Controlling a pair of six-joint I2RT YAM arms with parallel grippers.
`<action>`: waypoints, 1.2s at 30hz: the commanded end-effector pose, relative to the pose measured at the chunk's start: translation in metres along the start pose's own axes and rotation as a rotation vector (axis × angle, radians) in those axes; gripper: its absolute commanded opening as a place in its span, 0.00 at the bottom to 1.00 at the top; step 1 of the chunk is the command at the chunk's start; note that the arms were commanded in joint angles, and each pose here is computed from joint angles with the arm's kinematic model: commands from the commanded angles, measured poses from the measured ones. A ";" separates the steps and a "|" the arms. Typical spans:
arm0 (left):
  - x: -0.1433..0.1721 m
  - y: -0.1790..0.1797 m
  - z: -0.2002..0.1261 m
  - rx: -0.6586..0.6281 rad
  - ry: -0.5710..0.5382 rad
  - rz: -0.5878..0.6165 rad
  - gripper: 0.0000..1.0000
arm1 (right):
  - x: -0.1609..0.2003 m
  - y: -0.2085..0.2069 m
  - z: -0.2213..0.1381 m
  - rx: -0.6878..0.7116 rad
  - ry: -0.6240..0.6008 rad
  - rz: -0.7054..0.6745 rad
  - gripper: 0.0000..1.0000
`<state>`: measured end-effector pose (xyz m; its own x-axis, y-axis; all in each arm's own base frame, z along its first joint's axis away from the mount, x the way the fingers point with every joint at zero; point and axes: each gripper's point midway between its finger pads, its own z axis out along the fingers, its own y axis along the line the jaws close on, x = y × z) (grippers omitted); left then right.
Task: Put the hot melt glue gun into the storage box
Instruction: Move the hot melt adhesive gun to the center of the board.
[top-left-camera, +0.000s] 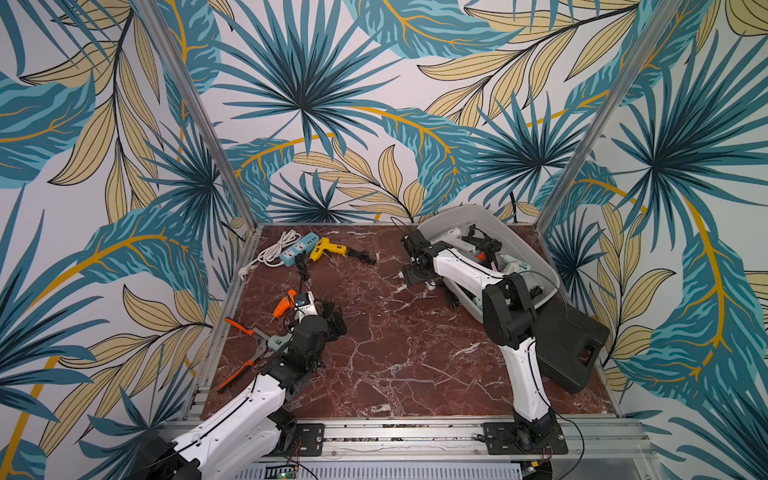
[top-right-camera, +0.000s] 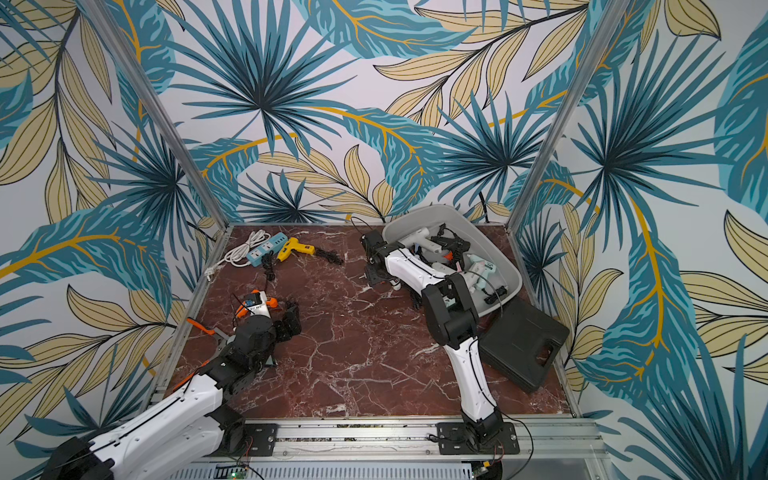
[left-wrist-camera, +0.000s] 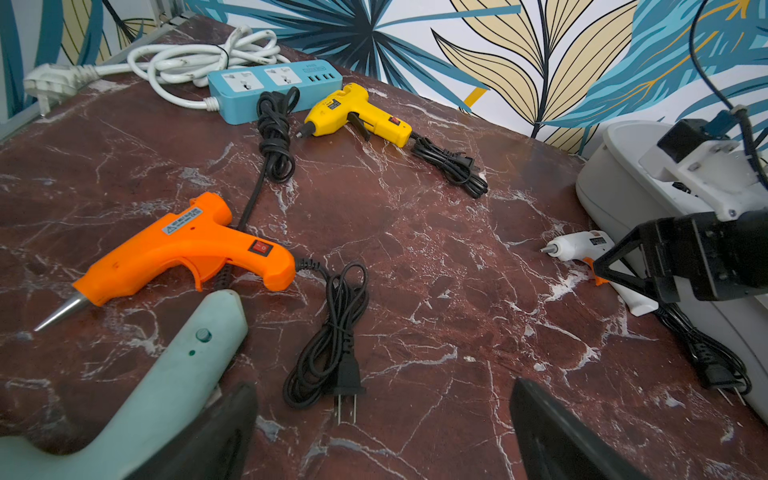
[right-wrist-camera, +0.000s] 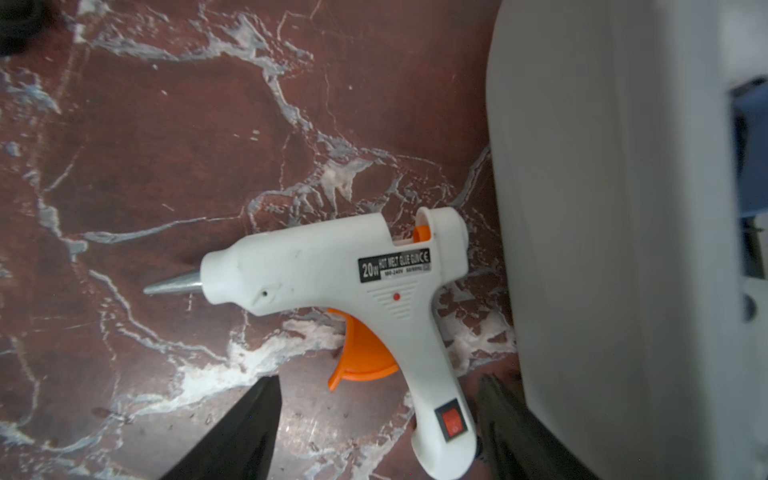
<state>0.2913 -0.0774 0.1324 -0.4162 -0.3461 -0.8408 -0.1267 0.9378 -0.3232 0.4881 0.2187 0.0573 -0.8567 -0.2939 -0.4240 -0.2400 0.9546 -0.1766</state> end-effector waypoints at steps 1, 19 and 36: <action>-0.014 -0.001 -0.003 -0.005 -0.040 -0.023 1.00 | 0.007 0.002 0.010 0.001 0.035 0.013 0.79; -0.023 0.005 -0.008 -0.036 -0.069 -0.014 1.00 | 0.027 0.030 0.015 -0.147 0.102 0.076 0.67; -0.024 0.005 -0.013 -0.019 -0.077 -0.033 1.00 | 0.061 0.056 -0.013 -0.301 0.150 0.111 0.72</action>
<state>0.2875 -0.0672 0.1480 -0.3597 -0.3631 -0.8595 -0.1489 0.9317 -0.3312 0.4345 0.2490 0.0287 -0.9259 -0.2026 -0.3188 -0.2434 0.9654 0.0935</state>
